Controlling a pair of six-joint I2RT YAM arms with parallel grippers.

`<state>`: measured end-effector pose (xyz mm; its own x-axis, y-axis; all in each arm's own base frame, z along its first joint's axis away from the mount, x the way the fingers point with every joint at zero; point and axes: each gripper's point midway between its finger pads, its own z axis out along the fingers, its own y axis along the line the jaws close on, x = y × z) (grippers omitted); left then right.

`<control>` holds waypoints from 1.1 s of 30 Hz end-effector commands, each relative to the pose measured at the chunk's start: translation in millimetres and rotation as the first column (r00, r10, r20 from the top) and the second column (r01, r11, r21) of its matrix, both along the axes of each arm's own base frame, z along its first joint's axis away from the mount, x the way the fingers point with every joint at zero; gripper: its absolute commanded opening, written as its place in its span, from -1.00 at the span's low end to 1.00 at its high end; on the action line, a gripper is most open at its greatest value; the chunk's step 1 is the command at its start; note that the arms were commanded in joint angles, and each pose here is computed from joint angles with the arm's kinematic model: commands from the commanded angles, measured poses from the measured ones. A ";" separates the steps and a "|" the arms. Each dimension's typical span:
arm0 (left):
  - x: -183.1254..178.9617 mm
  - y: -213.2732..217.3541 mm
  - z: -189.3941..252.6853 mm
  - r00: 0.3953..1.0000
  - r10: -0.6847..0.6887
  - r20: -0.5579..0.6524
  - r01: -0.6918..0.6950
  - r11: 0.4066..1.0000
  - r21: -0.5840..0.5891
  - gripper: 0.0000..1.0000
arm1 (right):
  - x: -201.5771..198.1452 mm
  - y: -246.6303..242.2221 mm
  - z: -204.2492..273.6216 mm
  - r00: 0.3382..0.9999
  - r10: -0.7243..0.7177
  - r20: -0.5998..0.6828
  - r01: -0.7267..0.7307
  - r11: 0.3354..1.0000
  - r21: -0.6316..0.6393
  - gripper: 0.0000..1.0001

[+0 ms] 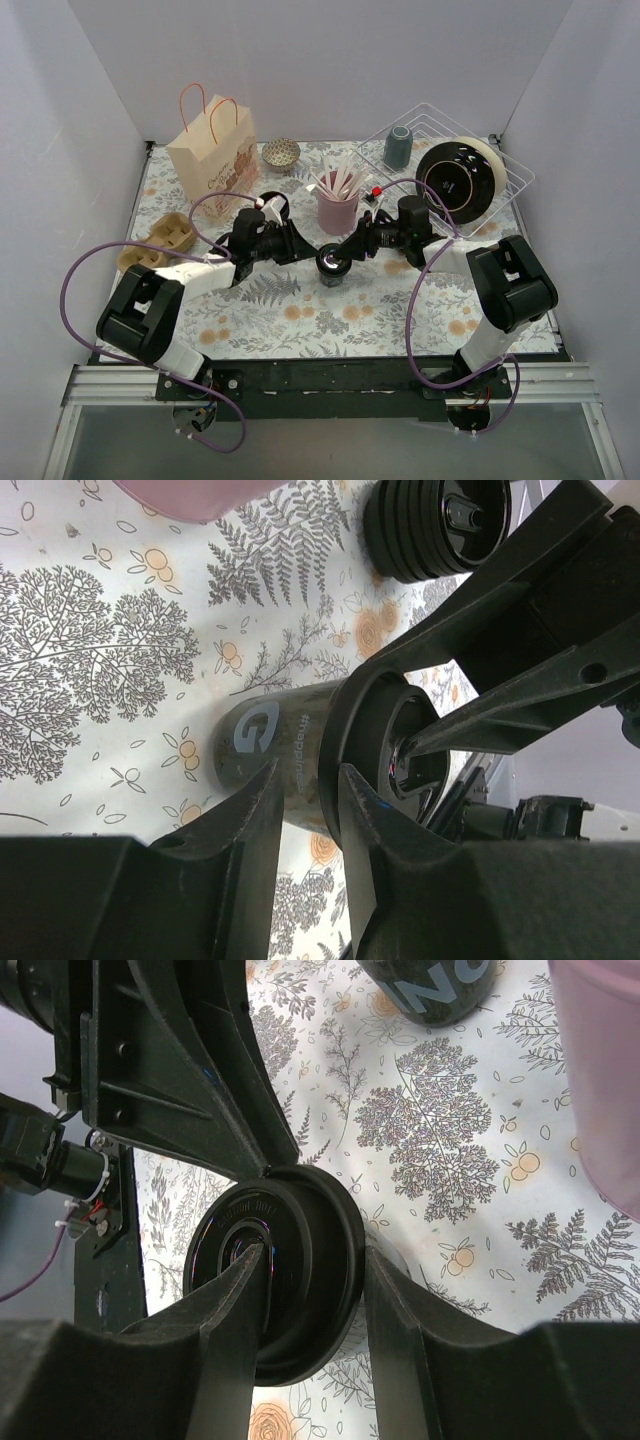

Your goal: Pack the takeout coffee

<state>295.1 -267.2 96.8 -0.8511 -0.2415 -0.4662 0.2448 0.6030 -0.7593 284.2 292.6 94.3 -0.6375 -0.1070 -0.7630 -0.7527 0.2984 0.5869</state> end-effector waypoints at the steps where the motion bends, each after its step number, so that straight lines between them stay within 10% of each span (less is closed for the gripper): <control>1: -47.4 63.0 -118.8 0.960 0.189 -0.207 -0.092 0.909 0.406 -0.48 | -65.6 -48.9 -125.2 0.954 -0.081 -0.290 -0.022 0.942 -0.335 -0.88; 8: -66.8 70.4 -133.0 0.953 0.180 -0.243 -0.054 0.892 0.448 -0.48 | -69.0 -48.8 -126.5 0.950 -0.085 -0.300 -0.019 0.945 -0.328 -0.88; 23: -20.3 24.8 -13.0 0.992 0.104 -0.077 -0.085 0.973 0.214 0.00 | -55.0 -42.8 -100.4 0.959 -0.087 -0.269 -0.003 0.949 -0.316 -0.88; 33: 4.0 22.2 11.4 0.993 0.106 -0.045 -0.092 0.967 0.236 0.07 | -42.7 -26.6 -59.7 0.960 -0.082 -0.268 0.024 0.977 -0.213 -0.35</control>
